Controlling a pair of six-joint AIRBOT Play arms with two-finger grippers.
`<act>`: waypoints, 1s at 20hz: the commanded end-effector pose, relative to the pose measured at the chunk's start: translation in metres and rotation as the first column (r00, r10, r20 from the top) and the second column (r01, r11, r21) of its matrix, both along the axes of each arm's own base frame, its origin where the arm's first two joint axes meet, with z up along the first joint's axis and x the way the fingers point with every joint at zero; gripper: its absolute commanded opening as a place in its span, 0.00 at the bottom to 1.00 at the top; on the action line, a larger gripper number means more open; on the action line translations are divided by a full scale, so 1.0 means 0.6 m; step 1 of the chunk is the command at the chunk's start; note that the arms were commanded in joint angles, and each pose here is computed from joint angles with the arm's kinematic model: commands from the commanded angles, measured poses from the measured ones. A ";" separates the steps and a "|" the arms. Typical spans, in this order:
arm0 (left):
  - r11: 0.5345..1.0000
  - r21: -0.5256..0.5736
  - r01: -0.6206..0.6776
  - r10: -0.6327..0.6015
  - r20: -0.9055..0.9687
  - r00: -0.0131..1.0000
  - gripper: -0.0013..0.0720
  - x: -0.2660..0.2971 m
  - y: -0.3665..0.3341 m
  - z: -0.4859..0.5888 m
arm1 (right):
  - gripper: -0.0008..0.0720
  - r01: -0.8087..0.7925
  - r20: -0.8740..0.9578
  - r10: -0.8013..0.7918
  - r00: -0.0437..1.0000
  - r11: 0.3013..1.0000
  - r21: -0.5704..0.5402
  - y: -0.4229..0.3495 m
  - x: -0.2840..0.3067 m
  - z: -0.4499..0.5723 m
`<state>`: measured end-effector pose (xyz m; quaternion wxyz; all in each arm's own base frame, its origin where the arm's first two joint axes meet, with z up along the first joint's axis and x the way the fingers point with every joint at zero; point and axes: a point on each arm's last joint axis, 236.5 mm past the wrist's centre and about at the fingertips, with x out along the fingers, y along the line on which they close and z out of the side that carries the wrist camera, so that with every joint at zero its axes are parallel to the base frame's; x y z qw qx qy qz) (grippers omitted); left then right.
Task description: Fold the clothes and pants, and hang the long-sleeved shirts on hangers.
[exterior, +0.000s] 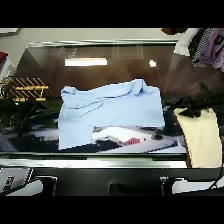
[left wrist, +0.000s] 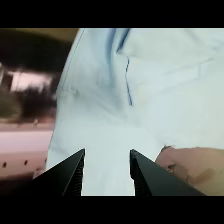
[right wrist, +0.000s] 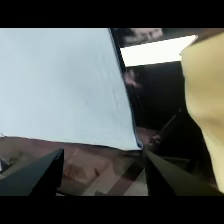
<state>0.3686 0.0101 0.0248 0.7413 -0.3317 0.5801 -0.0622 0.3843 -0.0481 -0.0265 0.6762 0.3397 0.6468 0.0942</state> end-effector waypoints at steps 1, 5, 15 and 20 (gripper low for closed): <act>1.000 -0.021 0.010 -0.011 -0.035 0.999 0.46 -0.020 -0.008 -0.013 | 0.71 -0.027 -0.061 0.030 0.998 0.998 0.057 0.034 -0.064 -0.077; 1.000 -0.010 -0.006 0.006 -0.016 1.000 0.45 -0.011 -0.003 -0.013 | 0.71 -0.016 -0.044 0.020 0.999 0.997 0.076 0.051 -0.079 -0.115; 1.000 0.004 -0.030 0.030 0.015 0.999 0.45 0.004 0.003 -0.012 | 0.67 -0.033 0.020 0.033 0.999 0.999 0.027 0.079 -0.052 -0.145; 1.000 0.005 -0.023 0.023 0.007 1.000 0.45 0.000 0.003 -0.014 | 0.17 -0.070 0.000 0.070 0.998 0.998 -0.007 0.107 -0.050 -0.156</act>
